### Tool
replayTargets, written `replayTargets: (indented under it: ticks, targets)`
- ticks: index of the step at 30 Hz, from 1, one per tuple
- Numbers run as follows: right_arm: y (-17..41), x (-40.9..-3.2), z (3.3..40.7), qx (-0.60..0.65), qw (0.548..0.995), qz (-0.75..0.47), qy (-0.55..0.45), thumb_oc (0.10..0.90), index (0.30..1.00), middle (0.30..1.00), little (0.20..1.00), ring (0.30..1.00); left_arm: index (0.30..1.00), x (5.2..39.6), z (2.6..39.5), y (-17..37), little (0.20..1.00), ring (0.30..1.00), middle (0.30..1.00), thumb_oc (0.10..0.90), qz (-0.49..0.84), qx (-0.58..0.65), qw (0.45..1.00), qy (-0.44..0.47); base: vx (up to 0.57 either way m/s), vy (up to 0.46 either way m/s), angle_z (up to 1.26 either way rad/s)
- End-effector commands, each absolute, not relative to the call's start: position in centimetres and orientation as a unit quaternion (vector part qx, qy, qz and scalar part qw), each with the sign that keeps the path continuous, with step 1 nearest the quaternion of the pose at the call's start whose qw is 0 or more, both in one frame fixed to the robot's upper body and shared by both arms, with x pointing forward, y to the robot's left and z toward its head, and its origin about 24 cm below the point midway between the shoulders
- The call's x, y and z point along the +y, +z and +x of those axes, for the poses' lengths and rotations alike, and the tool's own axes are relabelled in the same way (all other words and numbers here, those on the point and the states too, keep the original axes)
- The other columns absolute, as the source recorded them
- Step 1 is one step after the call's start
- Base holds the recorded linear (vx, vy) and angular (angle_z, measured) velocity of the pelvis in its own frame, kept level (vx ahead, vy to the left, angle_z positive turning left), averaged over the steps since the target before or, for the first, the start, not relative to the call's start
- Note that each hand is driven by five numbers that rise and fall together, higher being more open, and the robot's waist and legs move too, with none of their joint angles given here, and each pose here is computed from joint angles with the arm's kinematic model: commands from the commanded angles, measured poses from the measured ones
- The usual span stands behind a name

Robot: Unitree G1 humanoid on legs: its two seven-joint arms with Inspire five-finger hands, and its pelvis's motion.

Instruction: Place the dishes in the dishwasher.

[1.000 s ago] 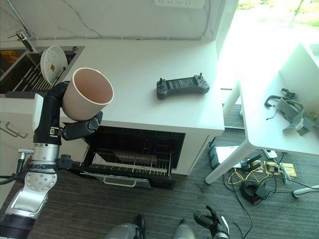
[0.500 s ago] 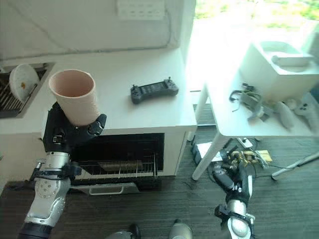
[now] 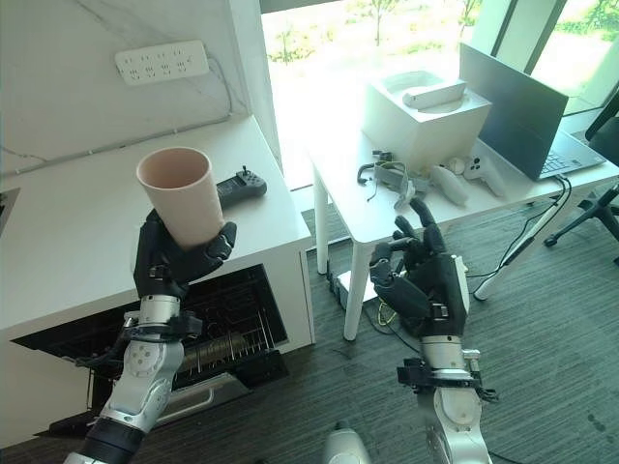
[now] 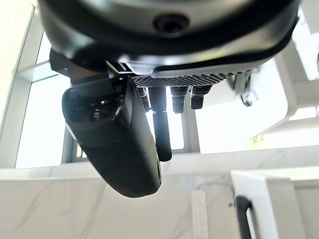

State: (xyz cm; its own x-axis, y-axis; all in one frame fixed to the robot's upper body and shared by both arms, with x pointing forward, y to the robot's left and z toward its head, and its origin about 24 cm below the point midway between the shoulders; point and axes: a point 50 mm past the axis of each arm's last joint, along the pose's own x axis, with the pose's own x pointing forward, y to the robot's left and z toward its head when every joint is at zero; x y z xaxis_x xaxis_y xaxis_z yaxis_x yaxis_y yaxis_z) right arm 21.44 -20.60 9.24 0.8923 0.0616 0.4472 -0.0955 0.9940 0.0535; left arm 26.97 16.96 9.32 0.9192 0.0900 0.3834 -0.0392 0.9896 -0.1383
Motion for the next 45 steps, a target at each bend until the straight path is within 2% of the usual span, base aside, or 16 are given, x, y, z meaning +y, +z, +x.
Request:
replayTargets:
  ticks: [1,8,26,27,45]
  targets:
    - [14.9,-19.3,21.3,-0.386,0.912,0.064,0.124,0.8,0.9,0.9,0.9,0.9,0.3,16.4,27.8,13.7,0.3,0.3,0.3,0.4,-0.037,-0.31,0.95,0.023,0.0,0.0,0.0]
    - [15.7,-16.7,22.3,-0.38,0.899,0.092,0.197,0.8,0.9,0.9,0.9,0.9,0.3,15.4,27.8,12.8,0.3,0.3,0.3,0.4,0.002,-0.305,0.952,0.017,0.02,-0.014,0.03]
    - [15.8,-14.3,23.1,-0.367,0.902,0.099,0.206,0.8,0.9,0.9,0.9,0.9,0.3,14.5,26.9,12.9,0.3,0.3,0.3,0.4,0.036,-0.323,0.946,-0.016,0.02,-0.012,0.1]
    - [15.9,-14.2,23.2,-0.371,0.901,0.098,0.201,0.4,0.3,0.3,0.3,0.3,0.3,14.4,26.8,13.0,0.3,0.3,0.3,0.4,0.037,-0.325,0.945,-0.019,0.01,-0.015,0.14]
    - [17.6,-13.9,23.7,-0.41,0.881,0.142,0.186,0.4,0.3,0.3,0.3,0.3,0.3,13.6,26.9,12.4,0.3,0.3,0.3,0.4,0.041,-0.306,0.95,-0.046,0.0,-0.011,0.05]
